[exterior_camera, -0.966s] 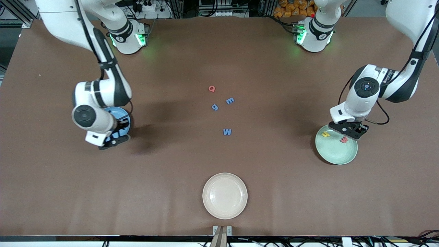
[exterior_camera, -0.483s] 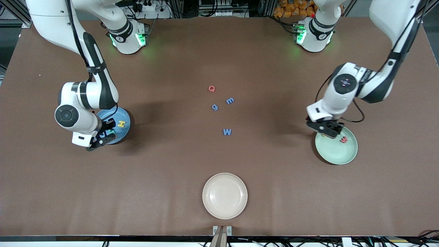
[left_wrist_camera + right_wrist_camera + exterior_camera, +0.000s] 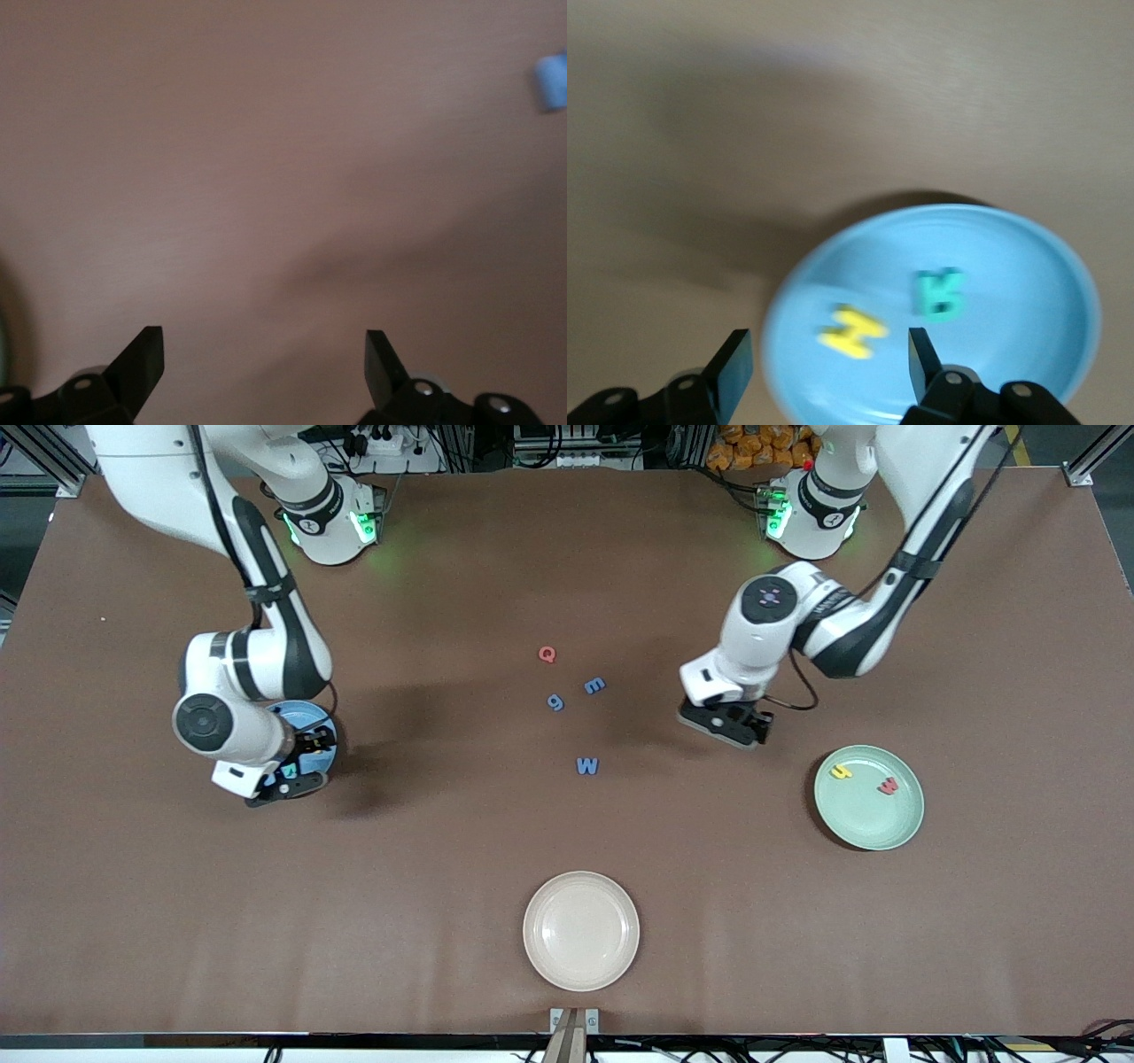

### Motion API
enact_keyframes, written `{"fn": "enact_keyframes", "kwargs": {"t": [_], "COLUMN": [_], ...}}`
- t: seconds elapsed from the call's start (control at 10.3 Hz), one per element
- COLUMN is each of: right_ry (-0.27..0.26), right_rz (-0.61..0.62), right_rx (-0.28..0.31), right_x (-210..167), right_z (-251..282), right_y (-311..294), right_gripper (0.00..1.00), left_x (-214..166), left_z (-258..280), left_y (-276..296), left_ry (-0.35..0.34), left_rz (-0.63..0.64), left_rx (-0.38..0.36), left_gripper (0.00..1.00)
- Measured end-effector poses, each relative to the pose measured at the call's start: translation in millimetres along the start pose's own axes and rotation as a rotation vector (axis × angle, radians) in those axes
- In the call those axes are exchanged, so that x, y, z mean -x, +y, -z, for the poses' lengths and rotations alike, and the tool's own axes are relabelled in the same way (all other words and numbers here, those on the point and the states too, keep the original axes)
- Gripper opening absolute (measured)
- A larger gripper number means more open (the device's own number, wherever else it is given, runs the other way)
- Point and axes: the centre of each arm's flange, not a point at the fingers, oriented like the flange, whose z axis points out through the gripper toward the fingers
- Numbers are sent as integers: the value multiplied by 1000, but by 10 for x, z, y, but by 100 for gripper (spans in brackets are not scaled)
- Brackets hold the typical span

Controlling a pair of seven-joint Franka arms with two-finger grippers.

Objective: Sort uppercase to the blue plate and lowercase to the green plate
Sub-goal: 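Grasp the blue 3 with the left gripper while the right gripper reaches pink Q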

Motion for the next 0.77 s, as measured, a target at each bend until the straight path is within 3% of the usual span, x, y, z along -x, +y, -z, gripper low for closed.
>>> {"fn": "enact_keyframes", "kwargs": {"t": [0.39, 0.58, 0.77], "right_ry": [34, 120, 141], "right_rz": [-262, -358, -386], "right_rx": [-68, -118, -148], "right_x": [39, 191, 448], "right_z": [226, 111, -82], "right_y": [-1161, -1759, -2288], "right_gripper": [78, 77, 77], "left_x": [142, 306, 461], "left_z": [-134, -139, -163], "left_y": [1121, 1791, 2196], "left_ry": [-27, -27, -29], "left_rz": [-178, -311, -403], "left_rx": [64, 87, 96], "left_gripper": [100, 100, 100]}}
